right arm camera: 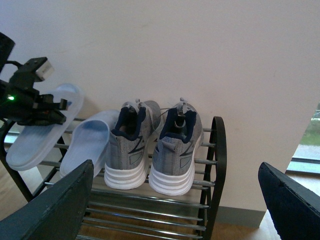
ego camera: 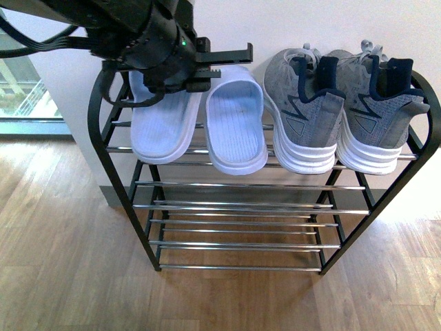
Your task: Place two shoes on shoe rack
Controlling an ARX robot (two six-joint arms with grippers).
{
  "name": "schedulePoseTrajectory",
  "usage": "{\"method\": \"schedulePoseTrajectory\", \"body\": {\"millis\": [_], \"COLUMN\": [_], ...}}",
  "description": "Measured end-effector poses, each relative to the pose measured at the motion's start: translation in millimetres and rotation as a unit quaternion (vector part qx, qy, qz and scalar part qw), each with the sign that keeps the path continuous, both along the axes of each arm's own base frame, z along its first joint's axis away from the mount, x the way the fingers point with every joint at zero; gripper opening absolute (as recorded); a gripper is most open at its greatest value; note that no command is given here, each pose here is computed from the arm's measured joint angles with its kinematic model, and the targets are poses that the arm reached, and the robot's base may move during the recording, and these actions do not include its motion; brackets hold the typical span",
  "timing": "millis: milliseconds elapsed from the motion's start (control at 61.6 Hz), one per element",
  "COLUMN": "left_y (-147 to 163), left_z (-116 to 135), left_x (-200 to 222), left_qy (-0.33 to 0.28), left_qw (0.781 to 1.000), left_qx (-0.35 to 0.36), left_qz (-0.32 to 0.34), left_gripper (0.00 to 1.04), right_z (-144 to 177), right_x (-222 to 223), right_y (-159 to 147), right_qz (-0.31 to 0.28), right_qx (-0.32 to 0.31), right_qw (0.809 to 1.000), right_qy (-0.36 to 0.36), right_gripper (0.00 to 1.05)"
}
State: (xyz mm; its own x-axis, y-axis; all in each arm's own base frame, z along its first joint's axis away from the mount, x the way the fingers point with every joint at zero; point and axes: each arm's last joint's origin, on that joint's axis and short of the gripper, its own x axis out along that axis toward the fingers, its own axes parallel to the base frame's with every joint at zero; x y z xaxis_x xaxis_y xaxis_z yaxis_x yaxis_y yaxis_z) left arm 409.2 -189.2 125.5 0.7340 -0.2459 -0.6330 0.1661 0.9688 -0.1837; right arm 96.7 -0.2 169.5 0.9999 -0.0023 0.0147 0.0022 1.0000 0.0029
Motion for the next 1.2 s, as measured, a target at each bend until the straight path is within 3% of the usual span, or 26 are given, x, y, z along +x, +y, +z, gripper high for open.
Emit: {"method": "schedulePoseTrajectory", "body": {"millis": [373, 584, 958, 1201], "left_y": [-13.0, -12.9, -4.4, 10.3], "left_z": [-22.3, -21.7, -18.5, 17.8], "left_x": [36.0, 39.1, 22.9, -5.7], "left_qy": [0.025, 0.034, 0.034, -0.016], "left_qw": [0.999, 0.999, 0.999, 0.999], "left_qx": [-0.008, -0.006, 0.013, 0.024], "left_qz": [0.019, 0.020, 0.023, 0.038], "left_gripper": [0.02, 0.02, 0.58, 0.96], "right_z": [0.0, 0.0, 0.0, 0.0], "right_x": [0.0, 0.0, 0.0, 0.0], "right_y": [0.0, 0.0, 0.0, 0.0], "right_qz": [0.000, 0.000, 0.000, 0.000], "right_qx": [0.000, 0.000, 0.000, 0.000], "right_qw": [1.000, 1.000, 1.000, 1.000], "right_qy": [0.000, 0.000, 0.000, 0.000], "right_gripper": [0.95, 0.95, 0.95, 0.95]}}
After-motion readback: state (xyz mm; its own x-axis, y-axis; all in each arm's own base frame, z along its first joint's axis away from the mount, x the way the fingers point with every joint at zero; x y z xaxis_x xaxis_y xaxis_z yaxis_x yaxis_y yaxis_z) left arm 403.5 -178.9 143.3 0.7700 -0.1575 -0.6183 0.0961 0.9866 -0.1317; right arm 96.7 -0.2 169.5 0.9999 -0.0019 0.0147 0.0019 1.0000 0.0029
